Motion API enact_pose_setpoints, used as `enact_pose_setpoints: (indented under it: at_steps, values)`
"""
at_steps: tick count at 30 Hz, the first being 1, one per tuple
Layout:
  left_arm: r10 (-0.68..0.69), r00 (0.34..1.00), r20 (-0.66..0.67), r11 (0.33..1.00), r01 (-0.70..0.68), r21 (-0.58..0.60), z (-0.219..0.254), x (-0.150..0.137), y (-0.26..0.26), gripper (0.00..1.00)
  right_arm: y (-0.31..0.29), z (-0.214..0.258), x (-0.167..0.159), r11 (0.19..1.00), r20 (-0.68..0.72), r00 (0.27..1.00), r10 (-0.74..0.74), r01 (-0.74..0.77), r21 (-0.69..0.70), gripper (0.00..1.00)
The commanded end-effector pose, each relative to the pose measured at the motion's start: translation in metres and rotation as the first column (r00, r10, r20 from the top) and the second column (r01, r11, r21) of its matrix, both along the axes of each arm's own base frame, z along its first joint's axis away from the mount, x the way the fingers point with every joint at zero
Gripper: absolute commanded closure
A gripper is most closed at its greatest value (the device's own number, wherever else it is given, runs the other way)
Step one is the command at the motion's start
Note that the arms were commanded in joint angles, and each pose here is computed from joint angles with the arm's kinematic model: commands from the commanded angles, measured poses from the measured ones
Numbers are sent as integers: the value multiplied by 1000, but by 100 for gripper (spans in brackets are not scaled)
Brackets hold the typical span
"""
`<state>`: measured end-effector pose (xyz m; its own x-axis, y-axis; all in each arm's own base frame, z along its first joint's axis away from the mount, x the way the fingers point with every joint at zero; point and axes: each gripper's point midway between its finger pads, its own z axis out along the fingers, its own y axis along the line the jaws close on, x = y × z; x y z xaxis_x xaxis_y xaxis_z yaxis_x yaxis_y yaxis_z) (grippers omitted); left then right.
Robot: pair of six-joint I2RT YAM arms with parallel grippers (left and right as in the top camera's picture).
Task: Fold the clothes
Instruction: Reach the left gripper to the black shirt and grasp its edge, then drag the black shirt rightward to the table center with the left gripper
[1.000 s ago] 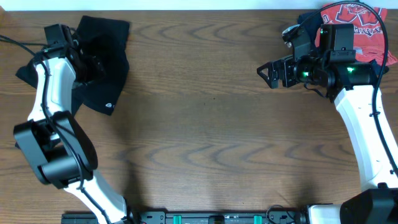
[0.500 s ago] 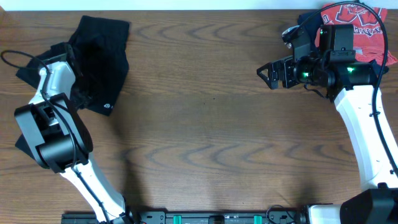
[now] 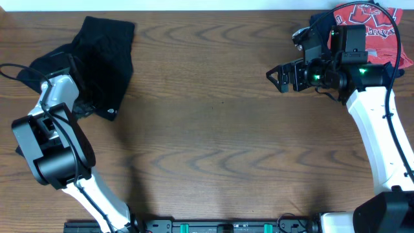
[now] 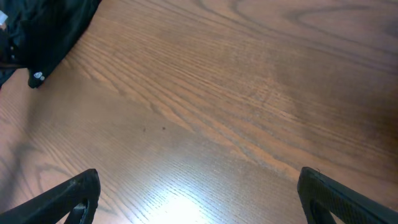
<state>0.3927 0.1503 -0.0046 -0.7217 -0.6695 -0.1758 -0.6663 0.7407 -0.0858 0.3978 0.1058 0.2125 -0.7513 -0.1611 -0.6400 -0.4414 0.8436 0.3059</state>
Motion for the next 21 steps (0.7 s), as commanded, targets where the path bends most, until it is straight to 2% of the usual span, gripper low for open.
enact_pose_setpoints:
  at_steps: [1,7,11,13,18,21]
  values:
    - [-84,990,-114,987,67,-147,-52,-26,-49,94,7,4,3,1000,7,1000,14,-14,17,1]
    - [-247,969,-32,944,233,-233,-48,-4,-117,94,7,5,3,1000,9,1000,14,-14,17,1]
    - [-397,918,3,894,388,-226,-47,5,-181,94,7,5,3,1000,9,1000,14,-14,17,1]
    - [-474,878,57,846,473,-248,-43,11,-222,94,7,4,3,1000,8,1000,14,-14,17,1]
    - [-556,812,178,775,583,-245,-28,23,-317,94,2,2,5,1000,7,1000,-6,6,-8,1]
    - [-577,771,268,728,635,-257,-15,26,-371,94,-15,-5,8,992,-26,993,-117,116,-55,1]
